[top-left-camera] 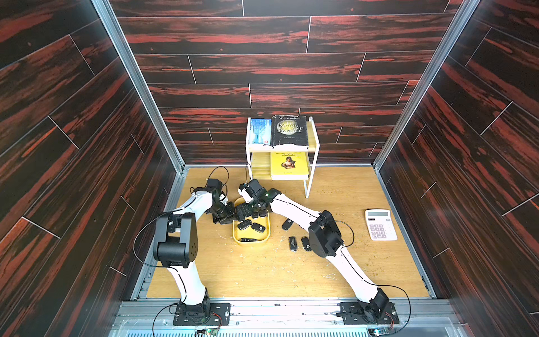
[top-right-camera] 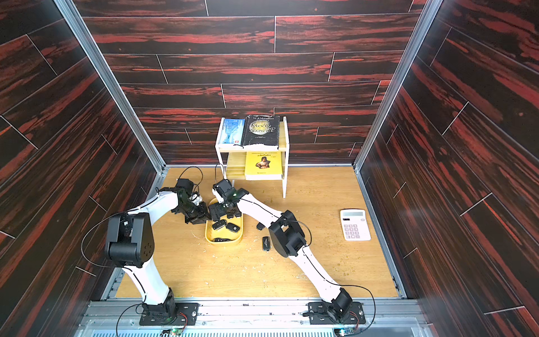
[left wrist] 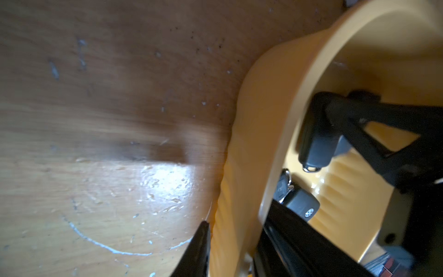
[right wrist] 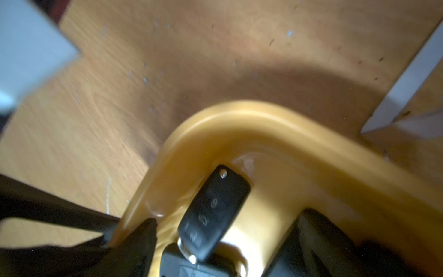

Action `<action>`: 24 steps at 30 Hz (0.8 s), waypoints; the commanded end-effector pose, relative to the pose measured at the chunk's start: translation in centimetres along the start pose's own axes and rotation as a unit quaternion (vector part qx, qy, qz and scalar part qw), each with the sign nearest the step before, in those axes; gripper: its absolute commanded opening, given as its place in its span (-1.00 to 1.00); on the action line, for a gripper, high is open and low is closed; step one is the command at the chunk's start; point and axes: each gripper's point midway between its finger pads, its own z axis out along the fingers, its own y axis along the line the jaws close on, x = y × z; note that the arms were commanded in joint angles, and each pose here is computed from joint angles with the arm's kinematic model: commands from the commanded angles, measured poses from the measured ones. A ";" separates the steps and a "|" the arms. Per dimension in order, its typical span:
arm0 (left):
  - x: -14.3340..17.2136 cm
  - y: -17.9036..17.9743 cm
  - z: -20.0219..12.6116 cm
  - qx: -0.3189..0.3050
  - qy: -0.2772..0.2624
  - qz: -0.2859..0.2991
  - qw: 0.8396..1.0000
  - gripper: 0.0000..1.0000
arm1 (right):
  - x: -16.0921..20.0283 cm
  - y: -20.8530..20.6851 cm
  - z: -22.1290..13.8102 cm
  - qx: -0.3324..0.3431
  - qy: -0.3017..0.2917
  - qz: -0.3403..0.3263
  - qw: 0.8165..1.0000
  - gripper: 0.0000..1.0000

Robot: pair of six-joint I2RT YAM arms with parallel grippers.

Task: Place the car key into the storage box
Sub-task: Place the car key in the storage box.

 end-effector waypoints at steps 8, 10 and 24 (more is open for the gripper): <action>0.5 -0.2 0.5 0.006 0.010 0.002 1.000 -0.32 | -0.4 2.0 -4.2 -0.008 -0.026 -0.018 0.999 0.89; 0.5 -0.2 0.6 0.007 0.011 0.002 1.000 -0.32 | -0.4 2.1 -5.1 -0.008 -0.029 -0.019 0.999 0.89; 0.6 -0.3 1.2 0.004 0.026 0.007 1.000 -0.31 | 1.2 1.8 -14.5 0.020 -0.065 -0.018 0.997 0.85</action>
